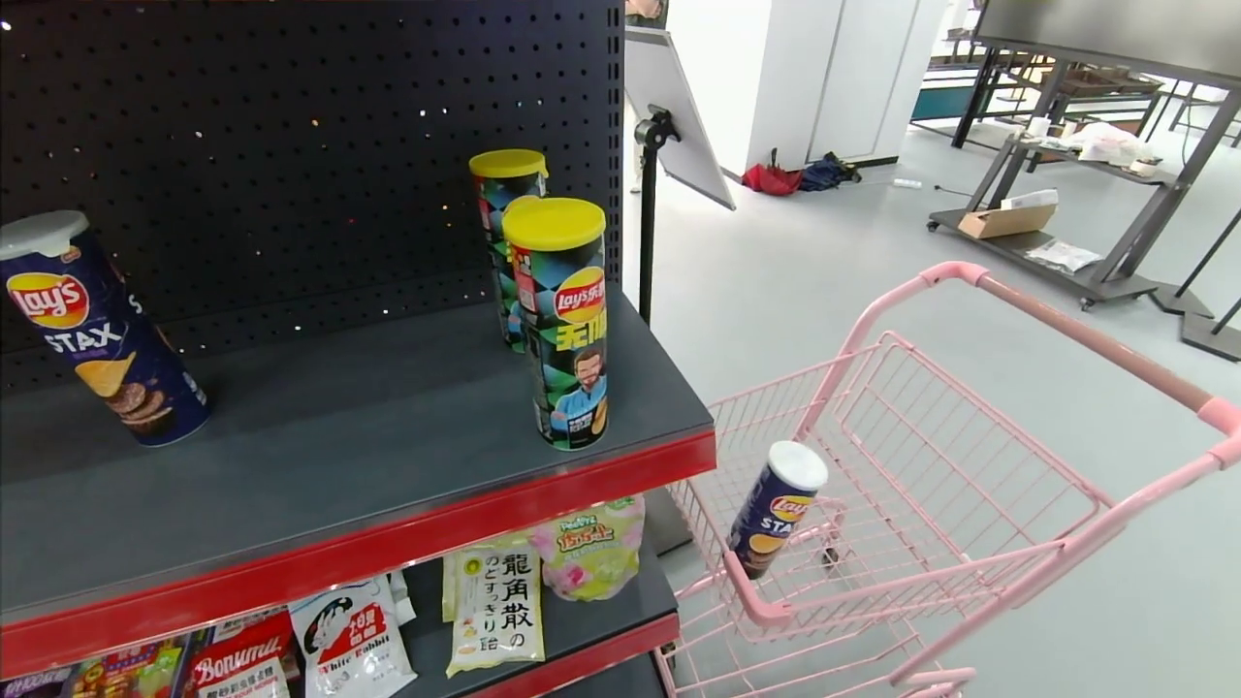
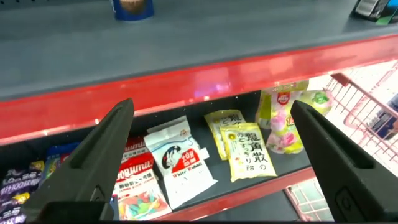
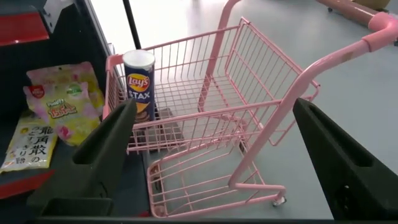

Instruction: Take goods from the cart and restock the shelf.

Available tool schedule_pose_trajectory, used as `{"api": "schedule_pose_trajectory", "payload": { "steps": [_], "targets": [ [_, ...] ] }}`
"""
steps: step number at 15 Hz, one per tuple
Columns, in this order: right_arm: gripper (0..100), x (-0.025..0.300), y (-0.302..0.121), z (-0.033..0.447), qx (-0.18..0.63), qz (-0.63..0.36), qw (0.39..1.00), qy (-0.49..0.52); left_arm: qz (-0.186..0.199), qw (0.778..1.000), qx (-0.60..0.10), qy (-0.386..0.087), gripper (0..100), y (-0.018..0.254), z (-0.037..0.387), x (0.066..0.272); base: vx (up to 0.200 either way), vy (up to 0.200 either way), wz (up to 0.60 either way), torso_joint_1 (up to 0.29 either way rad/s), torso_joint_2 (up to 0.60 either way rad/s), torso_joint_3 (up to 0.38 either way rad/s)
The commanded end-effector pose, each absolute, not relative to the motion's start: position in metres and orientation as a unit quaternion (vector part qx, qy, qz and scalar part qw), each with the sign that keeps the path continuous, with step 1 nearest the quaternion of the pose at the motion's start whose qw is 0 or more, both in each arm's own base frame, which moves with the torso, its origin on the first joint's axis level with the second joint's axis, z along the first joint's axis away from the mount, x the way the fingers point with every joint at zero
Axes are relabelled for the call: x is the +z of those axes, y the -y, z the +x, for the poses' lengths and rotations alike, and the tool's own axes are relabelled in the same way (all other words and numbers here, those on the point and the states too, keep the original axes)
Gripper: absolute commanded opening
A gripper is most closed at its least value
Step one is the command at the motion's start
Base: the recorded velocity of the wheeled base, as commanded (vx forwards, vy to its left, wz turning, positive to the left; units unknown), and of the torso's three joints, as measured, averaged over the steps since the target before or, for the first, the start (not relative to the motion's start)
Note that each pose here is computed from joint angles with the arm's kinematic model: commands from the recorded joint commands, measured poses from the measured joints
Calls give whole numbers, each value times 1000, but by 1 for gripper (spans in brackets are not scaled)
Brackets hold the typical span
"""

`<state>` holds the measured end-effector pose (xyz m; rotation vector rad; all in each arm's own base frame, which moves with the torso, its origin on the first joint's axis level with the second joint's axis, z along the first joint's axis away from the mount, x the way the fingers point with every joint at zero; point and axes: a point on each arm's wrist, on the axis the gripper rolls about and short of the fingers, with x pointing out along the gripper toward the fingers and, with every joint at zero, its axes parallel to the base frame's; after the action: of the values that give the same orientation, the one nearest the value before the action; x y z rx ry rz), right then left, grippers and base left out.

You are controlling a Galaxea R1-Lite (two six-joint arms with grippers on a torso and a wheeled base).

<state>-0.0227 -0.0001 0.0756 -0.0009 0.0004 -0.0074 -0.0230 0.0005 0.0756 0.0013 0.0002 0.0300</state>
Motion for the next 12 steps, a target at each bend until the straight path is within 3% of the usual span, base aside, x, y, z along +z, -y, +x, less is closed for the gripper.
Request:
{"api": "schedule_pose_trajectory", "payload": {
  "steps": [1, 9, 12],
  "targets": [
    [100, 76, 0, -23, -4, 0, 1000, 0, 0, 1000, 15, -1, 100, 0, -23, 76, 0, 0, 0, -139, 373, 222],
    [100, 76, 0, -23, -3, 0, 1000, 0, 1, 1000, 15, -1, 100, 0, -23, 76, 0, 0, 0, -166, 466, 294],
    [100, 76, 0, -20, 2, -3, 1000, -21, 0, 1000, 15, -1, 100, 0, -23, 76, 0, 0, 0, -53, 154, 103]
  ]
}}
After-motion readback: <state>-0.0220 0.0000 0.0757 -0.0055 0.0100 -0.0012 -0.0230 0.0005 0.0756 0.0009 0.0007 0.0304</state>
